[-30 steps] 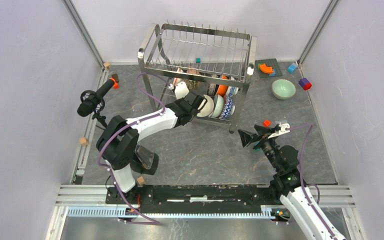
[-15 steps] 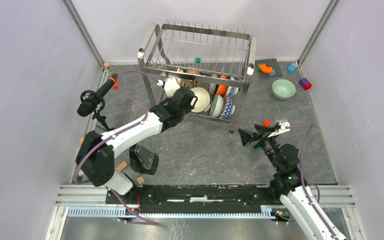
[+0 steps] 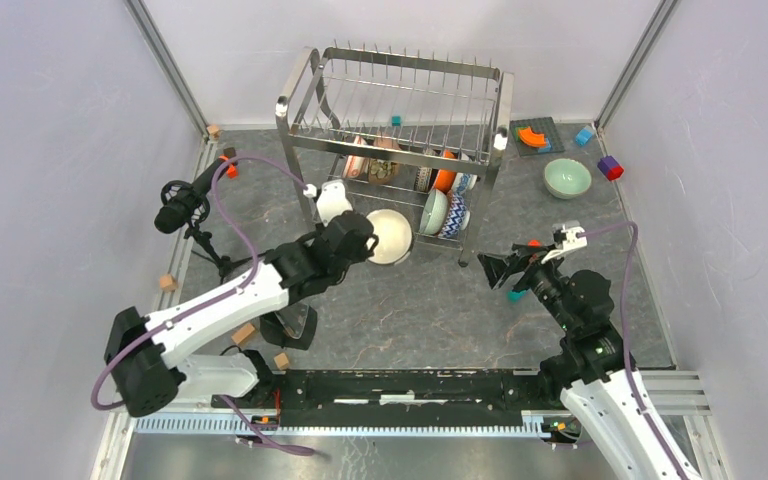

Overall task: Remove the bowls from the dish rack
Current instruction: Place the bowl at the center of the board.

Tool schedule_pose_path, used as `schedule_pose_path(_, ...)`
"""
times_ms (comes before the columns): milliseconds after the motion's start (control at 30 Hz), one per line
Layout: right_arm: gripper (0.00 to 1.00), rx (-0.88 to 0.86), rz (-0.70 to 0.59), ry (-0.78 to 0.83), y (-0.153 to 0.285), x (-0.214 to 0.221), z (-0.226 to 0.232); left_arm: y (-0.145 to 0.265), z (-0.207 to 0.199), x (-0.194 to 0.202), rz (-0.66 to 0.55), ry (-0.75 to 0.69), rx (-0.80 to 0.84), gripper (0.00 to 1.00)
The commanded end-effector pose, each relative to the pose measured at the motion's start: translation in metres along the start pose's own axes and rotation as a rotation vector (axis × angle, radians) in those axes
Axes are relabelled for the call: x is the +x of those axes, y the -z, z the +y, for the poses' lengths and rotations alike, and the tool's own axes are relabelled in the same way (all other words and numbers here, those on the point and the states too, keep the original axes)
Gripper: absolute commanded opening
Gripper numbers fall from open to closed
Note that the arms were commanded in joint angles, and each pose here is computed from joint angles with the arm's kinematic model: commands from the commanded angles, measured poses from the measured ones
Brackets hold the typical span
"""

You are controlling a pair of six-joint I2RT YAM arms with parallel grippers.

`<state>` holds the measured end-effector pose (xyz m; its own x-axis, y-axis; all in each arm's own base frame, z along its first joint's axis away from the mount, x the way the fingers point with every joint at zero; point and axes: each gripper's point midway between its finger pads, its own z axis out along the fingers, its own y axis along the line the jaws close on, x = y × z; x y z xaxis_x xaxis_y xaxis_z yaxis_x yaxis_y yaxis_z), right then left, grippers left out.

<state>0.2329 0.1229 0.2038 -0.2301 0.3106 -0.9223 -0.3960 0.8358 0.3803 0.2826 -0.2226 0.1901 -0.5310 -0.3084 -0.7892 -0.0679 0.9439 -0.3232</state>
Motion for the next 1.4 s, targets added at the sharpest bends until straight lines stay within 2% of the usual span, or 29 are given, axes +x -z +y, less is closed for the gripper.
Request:
schedule_pose_path(0, 0.98, 0.001, 0.088, 0.005, 0.014, 0.001, 0.007, 0.029, 0.004, -0.013, -0.061, -0.020, 0.054, 0.02)
schedule_pose_path(133, 0.98, 0.016, 0.158, -0.087, 0.021, 0.018, 0.008, 0.042, 0.007, 0.008, 0.002, -0.054, 0.106, 0.02)
schedule_pose_path(300, 0.98, -0.050, 0.272, 0.007, 0.028, 0.046, 0.009, 0.057, 0.003, 0.037, 0.081, -0.148, 0.159, 0.02)
schedule_pose_path(500, 0.98, -0.068, 0.347, 0.041, 0.037, 0.080, 0.001, 0.072, 0.005, 0.058, 0.100, -0.266, 0.172, 0.02)
schedule_pose_path(633, 0.98, -0.063, 0.347, 0.033, 0.035, 0.083, -0.001, 0.074, 0.003, 0.070, 0.120, -0.318, 0.181, 0.02)
schedule_pose_path(833, 0.92, -0.075, 0.343, 0.004, 0.028, 0.079, 0.003, 0.068, -0.005, 0.088, 0.155, -0.380, 0.172, 0.02)
schedule_pose_path(1233, 0.87, -0.107, 0.367, -0.075, 0.023, 0.091, 0.018, 0.046, -0.010, 0.119, 0.188, -0.370, 0.153, 0.02)
schedule_pose_path(1367, 0.86, -0.102, 0.408, -0.054, 0.022, 0.101, 0.026, 0.038, -0.010, 0.126, 0.191, -0.342, 0.118, 0.02)
